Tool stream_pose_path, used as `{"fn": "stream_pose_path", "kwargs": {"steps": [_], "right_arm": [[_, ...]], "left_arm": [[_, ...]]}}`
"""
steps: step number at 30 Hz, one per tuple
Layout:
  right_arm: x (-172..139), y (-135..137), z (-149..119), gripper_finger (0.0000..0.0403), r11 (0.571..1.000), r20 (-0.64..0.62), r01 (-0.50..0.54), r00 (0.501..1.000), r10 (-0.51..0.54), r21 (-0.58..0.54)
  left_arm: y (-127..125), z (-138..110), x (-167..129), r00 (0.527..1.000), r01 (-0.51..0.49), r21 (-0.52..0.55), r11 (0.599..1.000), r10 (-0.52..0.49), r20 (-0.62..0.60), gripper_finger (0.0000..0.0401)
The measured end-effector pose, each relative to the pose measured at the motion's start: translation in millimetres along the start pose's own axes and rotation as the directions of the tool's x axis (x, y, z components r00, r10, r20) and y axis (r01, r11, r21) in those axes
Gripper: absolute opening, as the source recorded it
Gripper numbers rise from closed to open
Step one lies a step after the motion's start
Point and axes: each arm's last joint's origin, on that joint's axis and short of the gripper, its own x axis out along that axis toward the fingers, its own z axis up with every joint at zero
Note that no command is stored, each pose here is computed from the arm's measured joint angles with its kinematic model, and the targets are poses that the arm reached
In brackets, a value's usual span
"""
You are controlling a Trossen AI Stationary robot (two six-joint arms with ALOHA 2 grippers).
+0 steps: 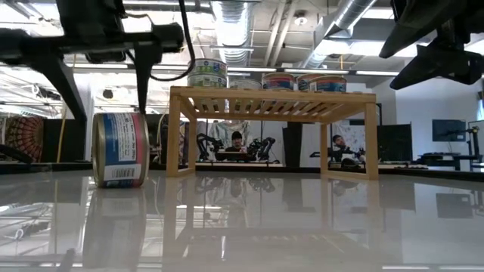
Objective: Stack canned seafood by type on shelf
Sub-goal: Stack the blue tuna can on top of the blue tuna can on the shelf
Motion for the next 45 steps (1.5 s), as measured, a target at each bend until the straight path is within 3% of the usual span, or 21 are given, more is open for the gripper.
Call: {"fn": "stream_pose_path", "kwargs": {"steps": [7, 17, 28, 32, 36, 40, 45], "right_arm": [[0.0, -0.1, 0.7, 0.0259, 0.999, 0.024, 0.007, 1.000, -0.006, -0.038], [0.0, -0.5, 0.6, 0.0259, 0.999, 0.023, 0.010, 1.000, -0.009, -0.052], [0.0, -0.8, 0.5, 0.0259, 0.998, 0.023, 0.013, 1.000, -0.012, -0.056], [0.0, -0.8, 0.5, 0.0259, 0.998, 0.023, 0.013, 1.000, -0.012, -0.055], [-0.1, -2.1, 0.1, 0.0259, 0.998, 0.018, 0.024, 1.000, -0.023, -0.062], [-4.4, -6.3, -3.9, 0.0259, 0.997, -0.004, 0.053, 0.999, -0.053, -0.053], [-28.3, -16.5, -16.4, 0.0256, 0.995, 0.006, 0.086, 0.996, -0.086, 0.041]], "left_arm": [[1.8, -2.3, 14.0, 1.000, 0.027, -0.074, 0.997, -0.028, -0.009, 0.0279], [9.1, 0.0, 24.8, 1.000, 0.011, -0.030, 0.999, -0.011, -0.006, 0.0274], [15.3, -0.6, 34.2, 0.998, -0.023, -0.031, 0.999, 0.021, -0.062, 0.0175], [7.5, -5.2, 33.3, 0.993, 0.080, -0.007, 0.997, -0.081, -0.090, 0.0175], [-5.0, -9.7, 23.8, 0.960, 0.257, 0.010, 0.966, -0.254, -0.121, 0.0175], [-19.0, -14.8, 16.4, 0.897, 0.425, 0.030, 0.905, -0.417, -0.145, 0.0175], [-42.4, -15.2, 7.7, 0.788, 0.604, 0.064, 0.794, -0.584, -0.197, 0.0175]]}}
